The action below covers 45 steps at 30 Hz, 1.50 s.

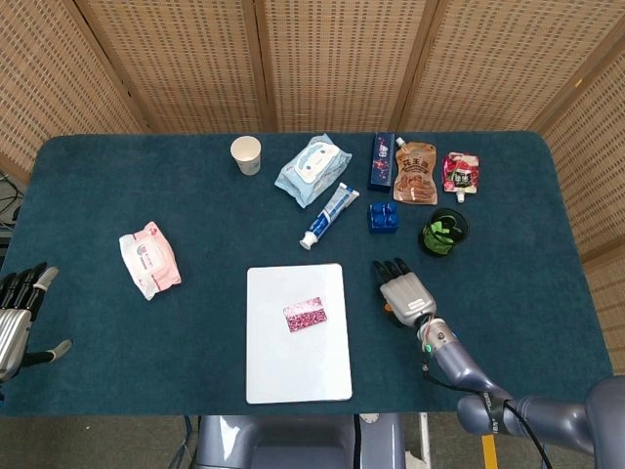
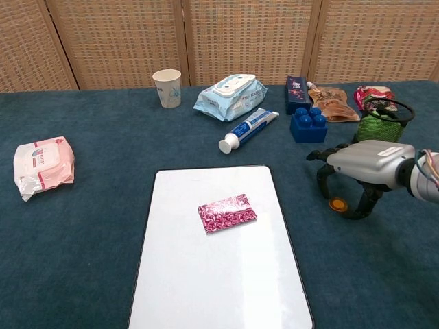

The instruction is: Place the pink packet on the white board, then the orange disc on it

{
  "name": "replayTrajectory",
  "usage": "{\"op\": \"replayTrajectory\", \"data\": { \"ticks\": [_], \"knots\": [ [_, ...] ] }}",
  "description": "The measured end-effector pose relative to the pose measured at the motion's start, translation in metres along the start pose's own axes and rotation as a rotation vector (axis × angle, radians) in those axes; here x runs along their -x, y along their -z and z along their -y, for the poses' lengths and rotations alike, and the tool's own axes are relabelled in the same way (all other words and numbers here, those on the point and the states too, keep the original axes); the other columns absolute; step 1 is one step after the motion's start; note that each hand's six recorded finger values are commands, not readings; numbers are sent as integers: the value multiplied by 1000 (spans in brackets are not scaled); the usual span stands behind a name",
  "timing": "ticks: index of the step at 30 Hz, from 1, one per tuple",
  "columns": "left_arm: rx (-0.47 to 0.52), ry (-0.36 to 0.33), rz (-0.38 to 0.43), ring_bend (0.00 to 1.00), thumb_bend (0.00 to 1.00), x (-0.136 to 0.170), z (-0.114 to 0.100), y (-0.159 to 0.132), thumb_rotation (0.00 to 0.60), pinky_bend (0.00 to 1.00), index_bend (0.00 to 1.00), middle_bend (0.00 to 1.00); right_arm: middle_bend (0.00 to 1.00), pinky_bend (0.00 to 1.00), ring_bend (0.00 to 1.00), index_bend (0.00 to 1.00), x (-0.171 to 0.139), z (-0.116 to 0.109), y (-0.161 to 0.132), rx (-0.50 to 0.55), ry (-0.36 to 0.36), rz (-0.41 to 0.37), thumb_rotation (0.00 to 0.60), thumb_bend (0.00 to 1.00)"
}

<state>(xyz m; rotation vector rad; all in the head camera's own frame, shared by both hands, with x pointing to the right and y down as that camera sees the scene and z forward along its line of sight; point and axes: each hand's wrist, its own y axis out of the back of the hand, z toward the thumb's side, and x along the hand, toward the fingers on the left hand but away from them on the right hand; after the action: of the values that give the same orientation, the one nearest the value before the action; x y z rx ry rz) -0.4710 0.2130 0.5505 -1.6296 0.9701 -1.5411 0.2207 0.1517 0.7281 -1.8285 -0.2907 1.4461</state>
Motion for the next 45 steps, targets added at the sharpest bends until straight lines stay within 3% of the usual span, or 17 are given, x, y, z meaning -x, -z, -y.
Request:
{"op": "replayTrajectory", "data": {
  "ticks": [6,15,26,36,45],
  "knots": [
    [0,1,-1,0,0,0,1,0,600,0,0,0,0,0,0,413,1,3,3,-5,-4,3,600,337],
    [-1,4,-1,0,0,0,1,0,600,0,0,0,0,0,0,575,1,7,7,5,-4,8,600,364],
    [-1,6,1,0,0,-1,1,-1,600,0,0,0,0,0,0,584,1,-8,-3,50,27,-23,600,374],
    [2,7,1,0,0,-1,1,-1,600,0,0,0,0,0,0,585,9,-59,-51,100,96,-98,600,392],
    [27,12,-13,0,0,-3,-1,5,600,0,0,0,0,0,0,584,31,-62,-111,128,46,-123,600,392]
  ]
}}
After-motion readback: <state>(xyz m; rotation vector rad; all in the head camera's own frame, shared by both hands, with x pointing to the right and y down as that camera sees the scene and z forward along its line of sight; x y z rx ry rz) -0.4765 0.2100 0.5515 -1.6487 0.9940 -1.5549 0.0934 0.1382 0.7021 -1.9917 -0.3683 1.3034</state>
